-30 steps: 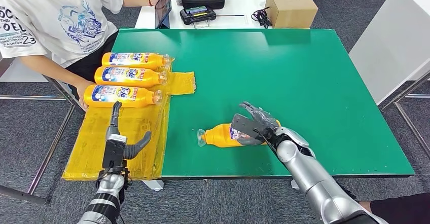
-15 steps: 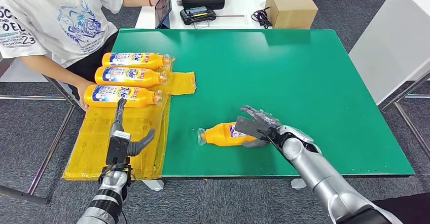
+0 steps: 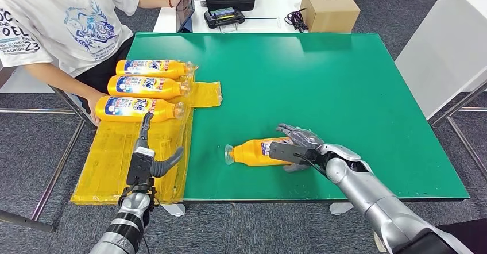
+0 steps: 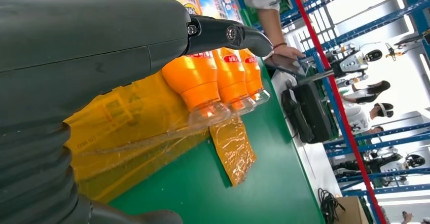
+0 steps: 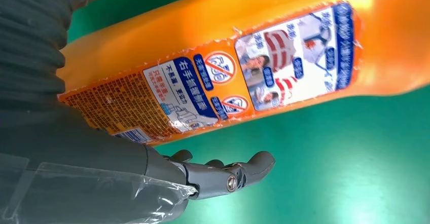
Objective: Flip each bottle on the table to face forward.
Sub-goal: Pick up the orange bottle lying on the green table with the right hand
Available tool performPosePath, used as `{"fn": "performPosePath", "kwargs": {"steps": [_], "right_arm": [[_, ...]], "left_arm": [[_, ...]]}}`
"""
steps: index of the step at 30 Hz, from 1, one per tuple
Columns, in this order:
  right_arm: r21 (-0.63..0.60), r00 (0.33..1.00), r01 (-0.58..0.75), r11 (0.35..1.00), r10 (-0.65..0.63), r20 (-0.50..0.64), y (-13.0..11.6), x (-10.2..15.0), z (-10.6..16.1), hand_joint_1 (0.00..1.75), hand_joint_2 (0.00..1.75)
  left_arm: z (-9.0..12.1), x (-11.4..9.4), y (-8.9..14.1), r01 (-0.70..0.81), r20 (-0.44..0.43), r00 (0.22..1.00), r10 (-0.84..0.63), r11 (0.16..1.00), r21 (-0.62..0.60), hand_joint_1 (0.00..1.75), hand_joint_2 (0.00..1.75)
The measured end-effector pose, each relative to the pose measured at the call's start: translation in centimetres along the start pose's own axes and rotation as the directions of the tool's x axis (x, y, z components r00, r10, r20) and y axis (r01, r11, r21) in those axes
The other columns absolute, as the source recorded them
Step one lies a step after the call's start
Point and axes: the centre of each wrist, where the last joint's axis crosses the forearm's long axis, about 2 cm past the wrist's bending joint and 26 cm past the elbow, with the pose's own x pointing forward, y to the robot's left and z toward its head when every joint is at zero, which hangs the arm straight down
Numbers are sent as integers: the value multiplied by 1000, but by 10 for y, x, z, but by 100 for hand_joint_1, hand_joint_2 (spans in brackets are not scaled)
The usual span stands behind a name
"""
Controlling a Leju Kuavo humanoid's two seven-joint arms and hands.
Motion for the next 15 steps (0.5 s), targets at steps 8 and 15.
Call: {"fn": "performPosePath", "kwargs": {"steps": [8, 15], "right_arm": [[59, 994, -81, 995, 85, -61, -5, -3, 3, 0, 175], [81, 987, -133, 988, 140, -84, -4, -1, 1, 51, 175]], "left_arm": [[1, 2, -8, -40, -19, 999, 40, 999, -14, 0, 175], [1, 4, -13, -56, -22, 998, 56, 998, -20, 0, 175]]}}
